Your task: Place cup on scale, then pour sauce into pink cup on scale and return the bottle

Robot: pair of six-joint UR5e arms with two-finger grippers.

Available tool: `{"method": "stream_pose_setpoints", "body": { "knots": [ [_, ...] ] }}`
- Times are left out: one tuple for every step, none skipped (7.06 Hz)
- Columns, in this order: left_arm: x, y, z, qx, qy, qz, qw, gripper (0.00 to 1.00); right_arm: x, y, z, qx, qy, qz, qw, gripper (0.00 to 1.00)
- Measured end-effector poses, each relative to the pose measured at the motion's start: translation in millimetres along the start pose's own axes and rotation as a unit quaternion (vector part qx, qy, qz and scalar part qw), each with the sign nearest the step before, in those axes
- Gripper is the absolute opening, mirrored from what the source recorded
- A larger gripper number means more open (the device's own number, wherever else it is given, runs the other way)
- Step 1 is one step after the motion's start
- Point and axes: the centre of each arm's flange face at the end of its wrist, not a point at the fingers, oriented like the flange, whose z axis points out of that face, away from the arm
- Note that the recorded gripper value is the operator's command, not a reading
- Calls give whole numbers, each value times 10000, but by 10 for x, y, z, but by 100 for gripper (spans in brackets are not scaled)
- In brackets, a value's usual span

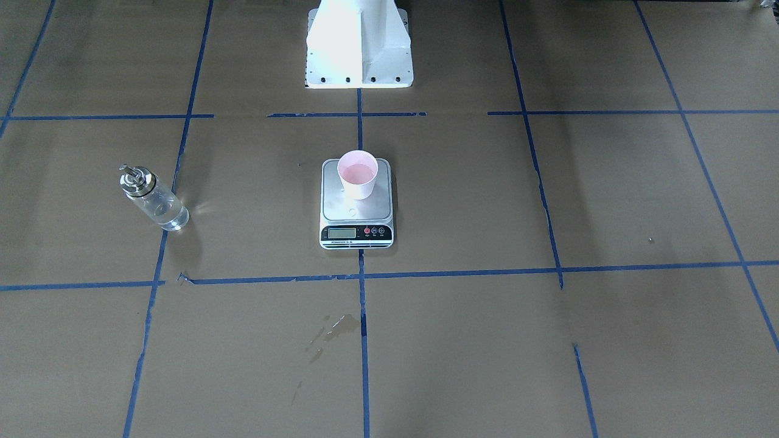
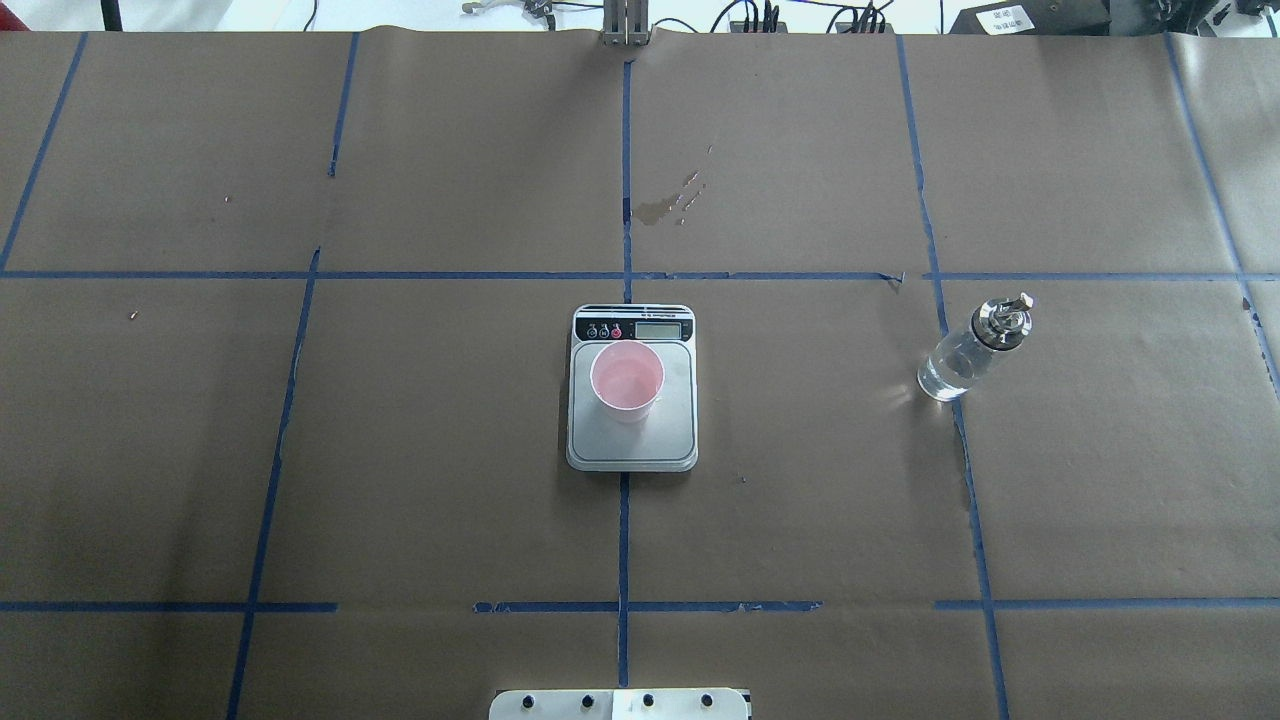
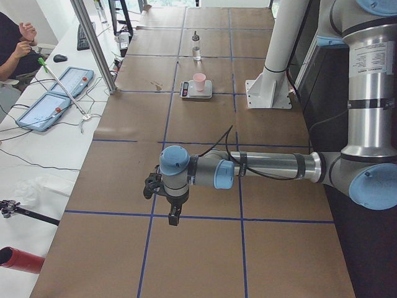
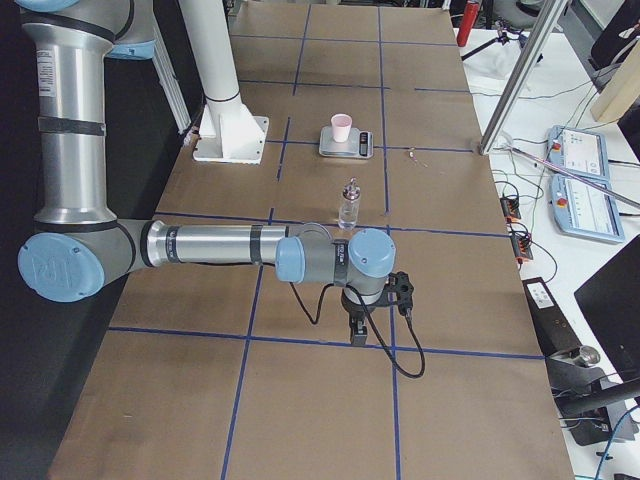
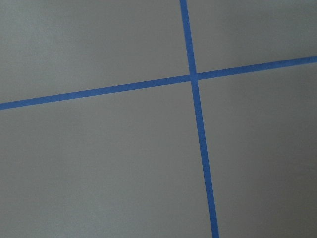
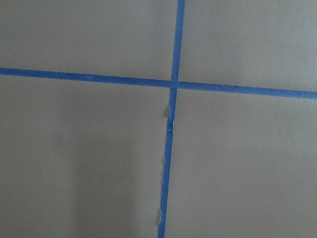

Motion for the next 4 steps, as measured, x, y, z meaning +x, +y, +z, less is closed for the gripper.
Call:
{"method": "stream_pose_setpoints", "body": {
  "knots": [
    [1, -2, -5, 4, 0, 0, 10000, 100, -3, -5, -4, 4, 0, -5, 10000, 100],
    [2, -4, -7, 7, 1, 2, 10000, 100, -8, -12, -8, 9, 0, -12, 10000, 100],
    [2, -5, -8, 8, 6, 1, 10000, 100, -13, -21, -14, 15, 1, -17, 10000, 100],
    [3, -5, -8, 7, 11, -1, 10000, 100, -19, -30, -20, 22, 1, -20, 10000, 100]
  ]
}}
